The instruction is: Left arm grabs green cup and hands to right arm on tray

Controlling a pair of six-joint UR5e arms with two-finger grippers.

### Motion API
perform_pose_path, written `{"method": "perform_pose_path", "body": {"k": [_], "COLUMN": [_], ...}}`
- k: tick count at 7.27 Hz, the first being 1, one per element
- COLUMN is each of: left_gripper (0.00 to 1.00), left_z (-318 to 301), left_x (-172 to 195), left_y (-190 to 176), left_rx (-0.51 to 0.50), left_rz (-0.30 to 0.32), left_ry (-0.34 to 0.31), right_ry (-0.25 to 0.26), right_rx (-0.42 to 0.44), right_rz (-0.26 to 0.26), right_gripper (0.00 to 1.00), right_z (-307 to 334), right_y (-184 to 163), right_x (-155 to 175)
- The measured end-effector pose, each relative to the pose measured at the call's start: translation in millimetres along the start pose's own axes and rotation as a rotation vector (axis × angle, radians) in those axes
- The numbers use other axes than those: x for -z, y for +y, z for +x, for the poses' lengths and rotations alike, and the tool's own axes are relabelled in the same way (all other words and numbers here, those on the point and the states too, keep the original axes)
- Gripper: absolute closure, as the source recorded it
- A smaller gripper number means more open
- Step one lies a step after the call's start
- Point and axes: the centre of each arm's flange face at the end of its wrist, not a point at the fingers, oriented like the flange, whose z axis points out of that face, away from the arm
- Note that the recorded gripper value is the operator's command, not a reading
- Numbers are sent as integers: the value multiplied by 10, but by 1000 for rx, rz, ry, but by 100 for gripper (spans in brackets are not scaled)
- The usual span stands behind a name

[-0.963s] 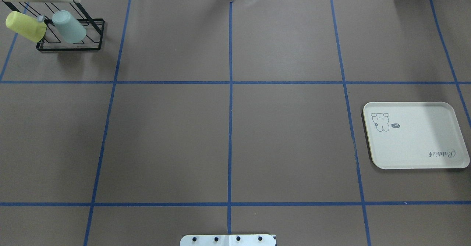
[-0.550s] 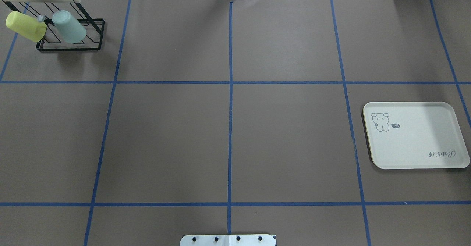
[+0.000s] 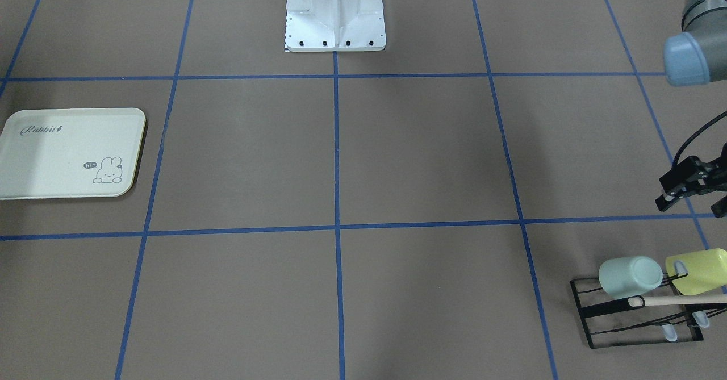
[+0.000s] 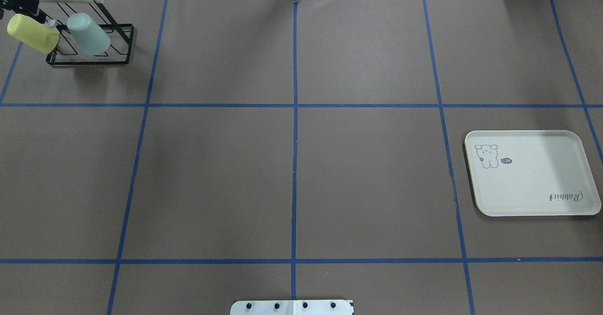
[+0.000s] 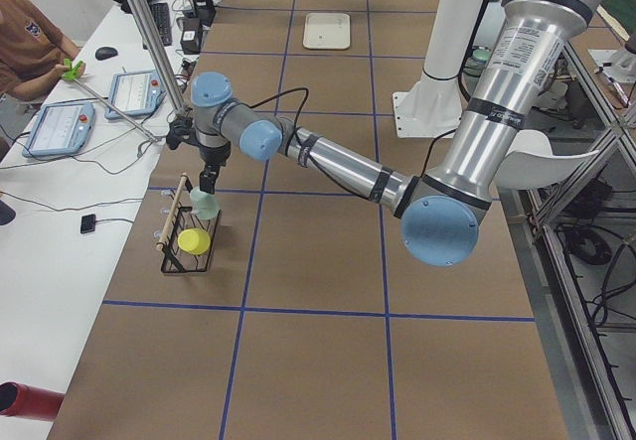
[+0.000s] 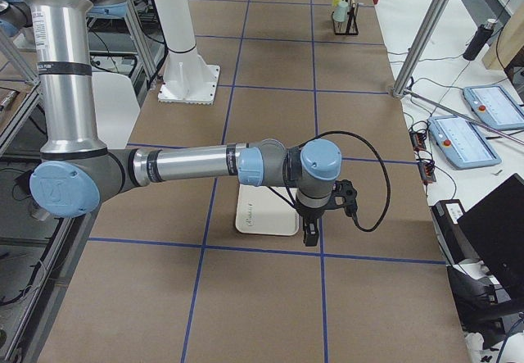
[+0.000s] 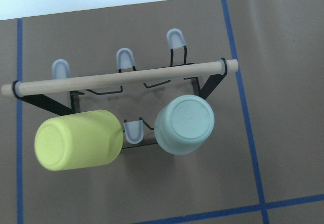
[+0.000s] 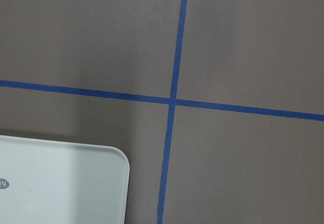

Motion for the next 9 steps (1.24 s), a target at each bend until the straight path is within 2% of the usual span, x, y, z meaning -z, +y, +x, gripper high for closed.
{"method": "perform_pose_path", "body": {"k": [1, 3, 5, 7, 9], "left_gripper": [0, 1, 1, 1, 1], "left_z": [4, 109, 241, 278, 367], "left_x": [-161, -500, -695, -816, -935], "left_y": [-8, 28, 58, 59, 76], "left_rx": [31, 103, 162, 174, 183], "left_rz": [24, 99, 160, 222, 263], "left_ry": [12, -9, -60, -135, -182], "right_ry": [-1, -1, 0, -1, -1], "right_rx": [0, -1, -2, -1, 0], "right_rz": [0, -2, -2, -1, -1], "right_gripper": [0, 0, 0, 0, 0], "right_z": [-1, 4, 10, 4, 0], "right_y": [3, 8, 11, 10, 9], "right_x": [-2, -8, -12, -6, -5]}}
